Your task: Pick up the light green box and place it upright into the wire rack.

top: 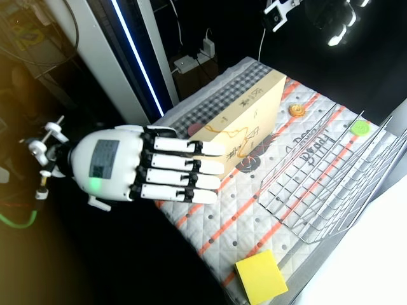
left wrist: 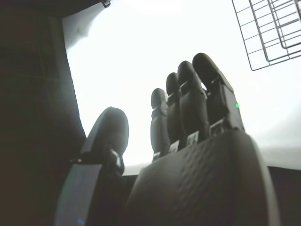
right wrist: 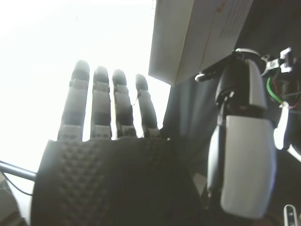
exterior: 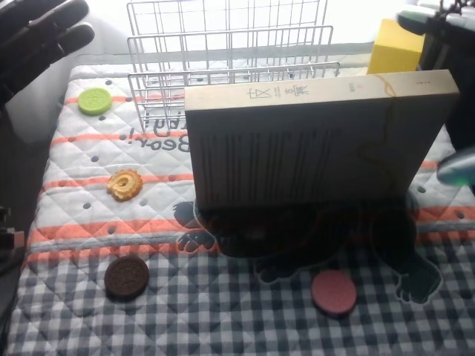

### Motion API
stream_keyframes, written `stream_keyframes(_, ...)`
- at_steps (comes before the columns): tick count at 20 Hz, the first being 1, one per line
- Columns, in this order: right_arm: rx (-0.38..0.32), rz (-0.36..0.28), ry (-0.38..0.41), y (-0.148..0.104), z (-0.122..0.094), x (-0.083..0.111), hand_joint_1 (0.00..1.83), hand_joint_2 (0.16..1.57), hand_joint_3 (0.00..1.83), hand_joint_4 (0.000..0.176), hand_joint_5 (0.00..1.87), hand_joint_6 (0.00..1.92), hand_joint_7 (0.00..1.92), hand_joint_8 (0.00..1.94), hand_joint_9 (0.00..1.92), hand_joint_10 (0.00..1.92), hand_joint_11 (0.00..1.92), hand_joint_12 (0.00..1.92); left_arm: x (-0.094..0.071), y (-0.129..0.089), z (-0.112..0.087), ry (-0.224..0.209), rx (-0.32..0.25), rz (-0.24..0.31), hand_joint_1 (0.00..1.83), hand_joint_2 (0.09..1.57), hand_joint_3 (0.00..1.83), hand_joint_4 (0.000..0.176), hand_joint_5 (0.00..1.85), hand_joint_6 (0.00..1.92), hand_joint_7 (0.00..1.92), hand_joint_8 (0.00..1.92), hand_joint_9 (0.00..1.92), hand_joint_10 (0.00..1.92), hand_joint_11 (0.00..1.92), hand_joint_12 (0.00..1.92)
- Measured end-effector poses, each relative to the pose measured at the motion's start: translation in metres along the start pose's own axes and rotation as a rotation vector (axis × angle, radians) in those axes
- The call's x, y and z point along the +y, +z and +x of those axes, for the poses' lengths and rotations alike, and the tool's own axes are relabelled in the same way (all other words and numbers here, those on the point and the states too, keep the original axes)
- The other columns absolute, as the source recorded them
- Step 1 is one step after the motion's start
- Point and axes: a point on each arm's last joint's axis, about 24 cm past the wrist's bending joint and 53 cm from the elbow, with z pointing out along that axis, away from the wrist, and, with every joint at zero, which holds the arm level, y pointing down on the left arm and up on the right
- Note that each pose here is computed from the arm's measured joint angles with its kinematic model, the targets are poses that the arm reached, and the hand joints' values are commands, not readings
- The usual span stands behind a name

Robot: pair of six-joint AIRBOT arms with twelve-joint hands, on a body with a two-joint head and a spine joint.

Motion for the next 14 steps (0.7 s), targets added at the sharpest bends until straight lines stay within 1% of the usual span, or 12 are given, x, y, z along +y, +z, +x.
stream_keyframes(1,0.009,-0.01,-0.007,0.003,0.002,0.003,0.73,0.77,0.01,0.176,0.0,0.0,0.0,0.0,0.03,0.01,0.0,0.26,-0.001,0.0,-0.001,-0.002,-0.005,0.005,0.52,1.09,0.0,0.082,0.38,0.0,0.22,0.0,0.16,0.0,0.0,0.49)
stream_keyframes(2,0.015,-0.015,-0.004,0.006,0.004,0.005,0.75,0.78,0.0,0.176,0.0,0.0,0.01,0.0,0.03,0.0,0.0,0.22,-0.002,0.0,-0.002,-0.003,-0.008,0.01,0.52,1.1,0.0,0.085,0.36,0.0,0.2,0.0,0.15,0.0,0.0,0.44)
stream_keyframes(4,0.034,-0.032,-0.025,0.014,0.008,0.009,0.78,0.77,0.0,0.176,0.0,0.0,0.02,0.0,0.04,0.0,0.0,0.16,-0.003,0.0,-0.002,-0.003,-0.008,0.011,0.52,1.1,0.0,0.076,0.38,0.01,0.2,0.0,0.15,0.0,0.0,0.41)
stream_keyframes(5,0.045,-0.042,-0.033,0.02,0.012,0.012,0.81,0.76,0.0,0.176,0.0,0.0,0.03,0.0,0.04,0.0,0.0,0.15,-0.003,0.0,-0.002,-0.003,-0.008,0.011,0.49,1.1,0.0,0.075,0.38,0.0,0.21,0.0,0.15,0.0,0.0,0.42)
stream_keyframes(6,0.059,-0.056,-0.05,0.026,0.015,0.015,0.82,0.76,0.0,0.176,0.0,0.0,0.03,0.0,0.02,0.0,0.0,0.1,-0.002,0.0,-0.002,-0.004,-0.01,0.01,0.49,1.1,0.0,0.065,0.39,0.0,0.22,0.0,0.15,0.0,0.0,0.44)
stream_keyframes(7,0.078,-0.066,-0.004,0.033,0.021,0.018,0.86,0.76,0.0,0.176,0.0,0.0,0.02,0.0,0.0,0.0,0.0,0.04,-0.002,0.0,-0.002,-0.004,-0.01,0.008,0.49,1.1,0.0,0.062,0.39,0.0,0.22,0.0,0.15,0.0,0.0,0.44)
stream_keyframes(8,0.104,-0.082,-0.027,0.041,0.029,0.022,0.89,0.76,0.0,0.176,0.0,0.0,0.0,0.0,0.0,0.0,0.0,0.01,-0.001,-0.001,-0.003,-0.005,-0.011,0.005,0.5,1.1,0.0,0.056,0.4,0.0,0.23,0.0,0.16,0.0,0.0,0.46)
stream_keyframes(9,0.128,-0.091,-0.014,0.048,0.036,0.024,0.89,0.74,0.0,0.176,0.0,0.0,0.0,0.0,0.01,0.0,0.0,0.0,0.0,-0.001,-0.003,-0.004,-0.011,0.001,0.49,1.1,0.0,0.06,0.4,0.0,0.23,0.0,0.17,0.0,0.0,0.48)
stream_keyframes(10,0.146,-0.093,-0.033,0.052,0.04,0.025,0.93,0.72,0.0,0.176,0.0,0.0,0.0,0.0,0.02,0.01,0.01,0.01,0.0,-0.001,-0.003,-0.004,-0.012,0.001,0.51,1.1,0.0,0.057,0.4,0.0,0.23,0.0,0.17,0.0,0.0,0.49)
stream_keyframes(12,0.158,-0.082,-0.056,0.055,0.042,0.021,0.93,0.73,0.0,0.176,0.0,0.0,0.01,0.0,0.03,0.01,0.03,0.01,0.0,-0.001,-0.003,-0.008,-0.014,0.003,0.51,1.1,0.0,0.058,0.42,0.0,0.25,0.0,0.19,0.01,0.0,0.55)
stream_keyframes(13,0.158,-0.062,-0.047,0.058,0.039,0.015,0.94,0.76,0.01,0.167,0.0,0.0,0.0,0.0,0.01,0.0,0.03,0.01,0.001,-0.001,-0.002,-0.007,-0.012,0.001,0.52,1.1,0.0,0.057,0.42,0.0,0.26,0.0,0.19,0.0,0.0,0.56)
stream_keyframes(14,0.159,-0.05,-0.047,0.059,0.039,0.013,0.91,0.76,0.01,0.166,0.0,0.0,0.01,0.0,0.0,0.0,0.01,0.0,0.001,-0.001,-0.001,-0.007,-0.009,0.001,0.51,1.1,0.0,0.061,0.42,0.0,0.25,0.0,0.19,0.0,0.0,0.53)
